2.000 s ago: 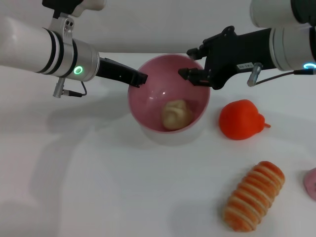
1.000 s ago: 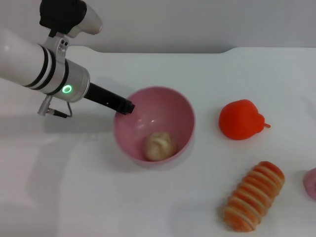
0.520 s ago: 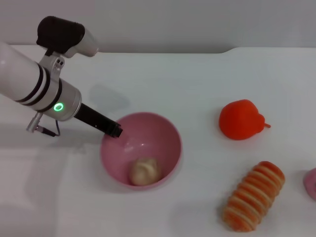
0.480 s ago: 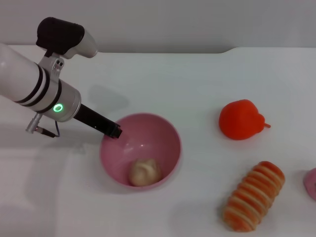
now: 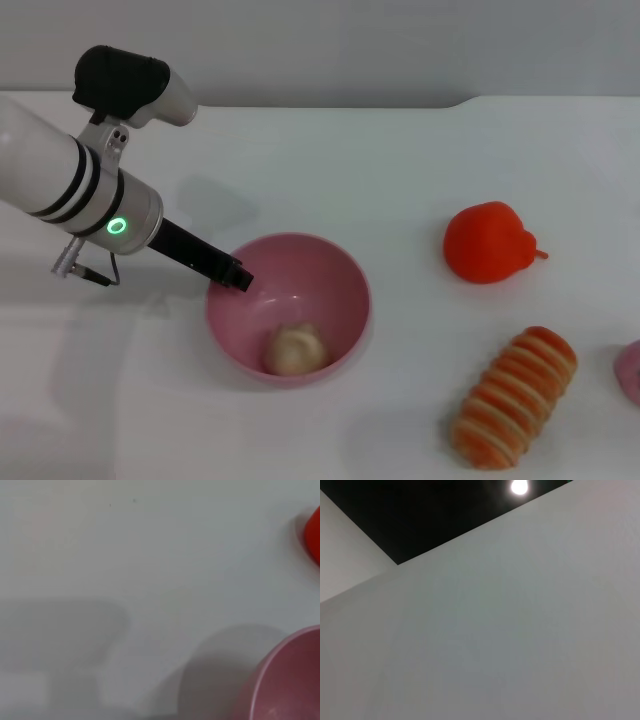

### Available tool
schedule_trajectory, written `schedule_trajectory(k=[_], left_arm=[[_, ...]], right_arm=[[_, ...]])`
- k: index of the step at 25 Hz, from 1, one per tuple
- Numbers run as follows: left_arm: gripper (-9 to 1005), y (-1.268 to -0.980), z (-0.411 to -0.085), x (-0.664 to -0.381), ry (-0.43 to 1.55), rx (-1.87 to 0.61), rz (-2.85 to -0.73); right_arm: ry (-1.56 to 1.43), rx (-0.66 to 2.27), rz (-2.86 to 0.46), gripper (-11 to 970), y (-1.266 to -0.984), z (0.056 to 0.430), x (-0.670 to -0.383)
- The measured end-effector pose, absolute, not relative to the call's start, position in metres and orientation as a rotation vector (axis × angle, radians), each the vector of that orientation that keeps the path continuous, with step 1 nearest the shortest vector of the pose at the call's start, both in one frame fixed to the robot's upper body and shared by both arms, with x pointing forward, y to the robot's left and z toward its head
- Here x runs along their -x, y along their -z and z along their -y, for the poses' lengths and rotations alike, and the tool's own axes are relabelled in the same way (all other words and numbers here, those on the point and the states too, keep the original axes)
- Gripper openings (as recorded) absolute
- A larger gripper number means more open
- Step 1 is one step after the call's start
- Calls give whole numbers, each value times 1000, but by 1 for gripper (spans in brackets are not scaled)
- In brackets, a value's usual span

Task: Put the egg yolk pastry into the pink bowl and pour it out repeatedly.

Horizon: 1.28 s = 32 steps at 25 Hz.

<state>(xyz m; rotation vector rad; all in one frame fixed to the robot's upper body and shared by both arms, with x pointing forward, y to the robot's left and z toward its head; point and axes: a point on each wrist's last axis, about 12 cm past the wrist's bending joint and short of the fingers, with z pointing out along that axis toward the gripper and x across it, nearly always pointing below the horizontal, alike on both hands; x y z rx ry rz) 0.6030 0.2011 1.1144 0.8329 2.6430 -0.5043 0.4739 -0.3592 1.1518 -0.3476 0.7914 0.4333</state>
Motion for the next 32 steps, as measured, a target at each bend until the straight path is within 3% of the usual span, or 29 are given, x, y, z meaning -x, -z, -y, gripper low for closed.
schedule_trajectory(k=[5,8,10,13,19,22,25,28,32], left_arm=[[246,-1123,-199,-605,511,-841,-2610],[302,-1167,-180,-611,589,-878,-2427],[339,-1176,-177,-613,616,-875,-2380],[586,-1205,-172,-618,724,-841,-2183],[617,-1231,-176,-619,964,-711,-1585],[613,-1225,-189,-622,998,-560,-1412],[613,-1193,-219,-625,913,-269,-1193],[614,-1165,-237,-613,717,-150,-1061],[615,-1137,-250,-590,327,-199,-1019]], right_arm=[[-441,336,-804,485,-1148,359,-473],[-457,331,-812,485,-1146,356,-474],[-469,334,-814,485,-1144,354,-475],[-476,338,-812,485,-1144,350,-476],[-507,314,-803,485,-1141,344,-482],[-520,312,-798,485,-1142,341,-487],[-524,313,-793,485,-1143,338,-492],[-511,312,-791,485,-1143,336,-497],[-434,291,-785,485,-1140,336,-501]])
